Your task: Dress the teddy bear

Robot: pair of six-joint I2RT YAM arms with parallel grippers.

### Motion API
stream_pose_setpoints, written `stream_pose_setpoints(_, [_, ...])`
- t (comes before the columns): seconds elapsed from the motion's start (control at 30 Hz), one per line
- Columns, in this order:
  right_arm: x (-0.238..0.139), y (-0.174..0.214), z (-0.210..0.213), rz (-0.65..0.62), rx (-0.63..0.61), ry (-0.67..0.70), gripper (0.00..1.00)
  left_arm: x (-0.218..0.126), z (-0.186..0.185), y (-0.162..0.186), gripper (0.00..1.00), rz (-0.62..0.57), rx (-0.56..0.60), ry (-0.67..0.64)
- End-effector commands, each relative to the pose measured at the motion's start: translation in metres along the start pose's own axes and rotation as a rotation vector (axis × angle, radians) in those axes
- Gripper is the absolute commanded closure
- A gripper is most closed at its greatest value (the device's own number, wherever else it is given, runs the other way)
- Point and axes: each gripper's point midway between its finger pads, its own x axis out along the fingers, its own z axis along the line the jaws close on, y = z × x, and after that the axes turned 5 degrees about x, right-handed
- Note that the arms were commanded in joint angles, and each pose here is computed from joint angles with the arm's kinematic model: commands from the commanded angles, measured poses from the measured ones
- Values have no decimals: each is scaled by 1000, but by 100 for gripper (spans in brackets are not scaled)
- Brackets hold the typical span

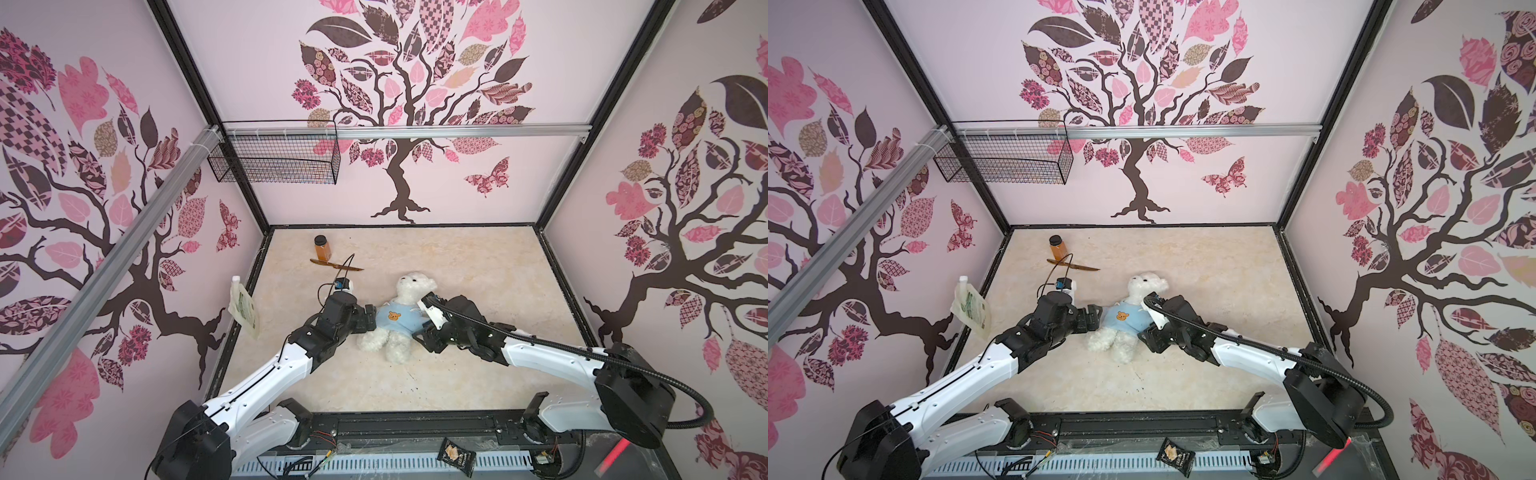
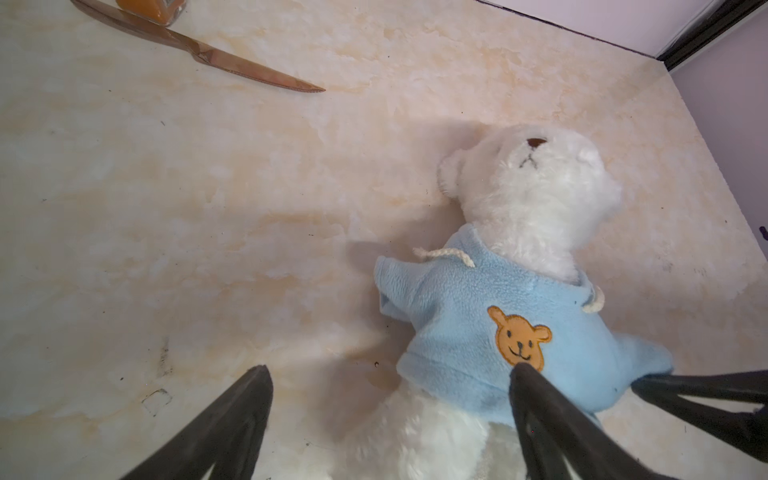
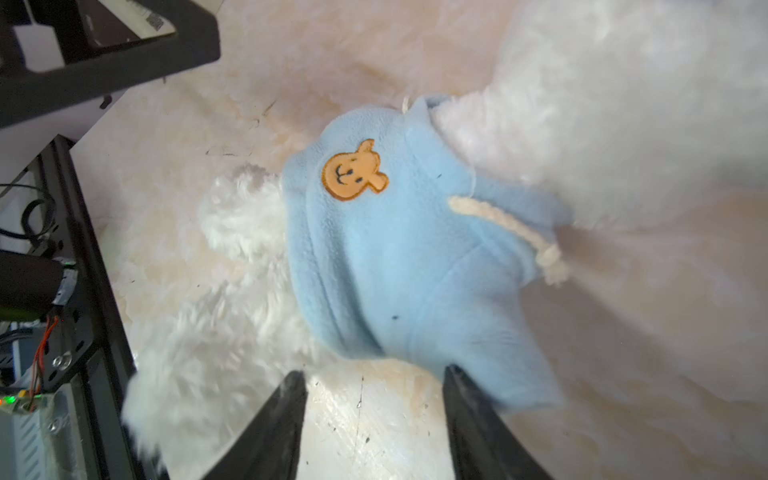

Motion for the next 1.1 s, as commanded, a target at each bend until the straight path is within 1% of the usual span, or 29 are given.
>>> stream_pose_setpoints(0.0, [-5,-34,-12,-81,-182,149,38,0,11,14,7,22,-5,-34])
stream_pose_setpoints(0.1, [0,-46,-4,-93,-284,190,36,2,15,18,7,28,-15,-43])
stream_pose_setpoints(0.17, [3,-54,-1,-99,-276,190,36,5,21,19,7,28,-34,-72])
stream_pose_setpoints(0.27, [5,-58,3,-110,-238,168,35,12,31,14,9,45,-120,-97])
stream_pose_setpoints(0.37, [4,-56,5,-119,-204,154,34,21,33,0,11,38,-206,-55])
stream_pose_setpoints(0.43, [3,-54,4,-121,-184,150,34,30,31,-6,11,46,-238,-21])
stream_pose_setpoints(0.53, [0,-53,5,-123,-171,144,33,49,23,-2,13,125,-249,24])
stream_pose_setpoints(0.63, [-2,-56,4,-131,-173,156,31,59,4,13,16,207,-250,118])
stream_pose_setpoints(0.73, [-1,-54,3,-121,-182,159,29,53,-16,33,17,236,-252,199])
stream_pose_setpoints(0.83, [3,-51,1,-106,-193,168,29,34,-38,49,17,242,-239,269])
stream_pose_setpoints(0.9, [4,-50,-2,-107,-220,182,29,21,-48,55,17,237,-258,313])
stream_pose_setpoints(1.0, [6,-47,-1,-115,-288,173,29,7,-50,54,17,205,-297,353])
stream_pose_setpoints(1.07, [10,-44,3,-110,-332,145,29,0,-44,51,17,178,-291,331])
